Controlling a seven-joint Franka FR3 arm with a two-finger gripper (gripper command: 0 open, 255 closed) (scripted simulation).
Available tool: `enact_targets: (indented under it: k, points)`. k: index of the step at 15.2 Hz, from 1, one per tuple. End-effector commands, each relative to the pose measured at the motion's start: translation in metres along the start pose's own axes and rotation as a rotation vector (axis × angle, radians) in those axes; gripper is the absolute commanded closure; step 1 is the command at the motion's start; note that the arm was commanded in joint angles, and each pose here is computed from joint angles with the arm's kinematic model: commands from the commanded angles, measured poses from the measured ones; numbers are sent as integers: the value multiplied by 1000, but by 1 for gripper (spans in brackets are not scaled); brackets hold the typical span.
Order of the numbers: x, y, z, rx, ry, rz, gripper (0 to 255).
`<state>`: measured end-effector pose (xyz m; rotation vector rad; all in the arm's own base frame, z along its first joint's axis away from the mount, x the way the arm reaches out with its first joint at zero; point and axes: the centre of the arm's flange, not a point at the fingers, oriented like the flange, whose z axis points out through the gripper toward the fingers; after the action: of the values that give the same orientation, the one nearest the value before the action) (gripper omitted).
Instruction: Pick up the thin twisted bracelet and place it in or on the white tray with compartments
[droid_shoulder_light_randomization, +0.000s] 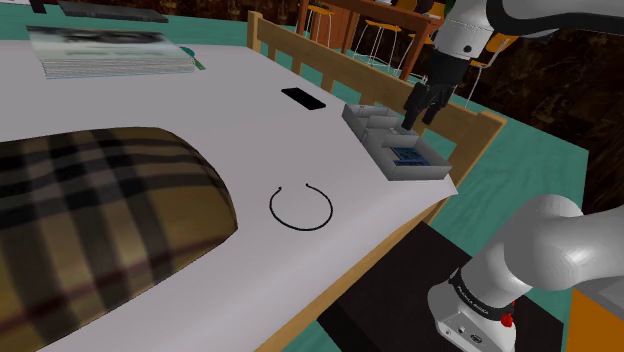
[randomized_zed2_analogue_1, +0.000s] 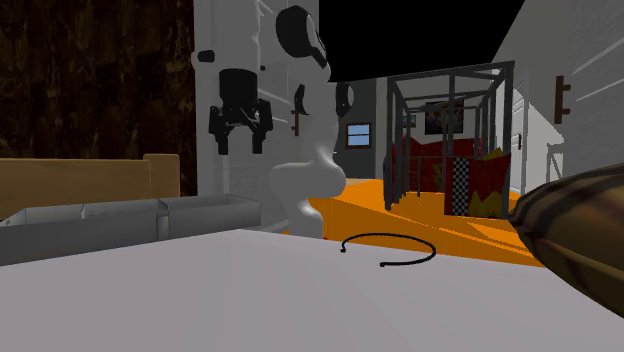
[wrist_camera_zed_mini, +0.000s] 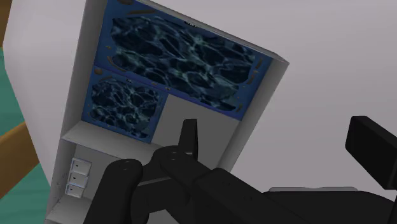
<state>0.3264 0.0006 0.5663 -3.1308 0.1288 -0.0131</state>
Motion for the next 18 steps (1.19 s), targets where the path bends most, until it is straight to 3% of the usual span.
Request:
enact_targets:
  k: [1,18]
  points:
    - [0,0,0,0,0,0,0]
    - [40,-222,56,-31,-138,-80,0]
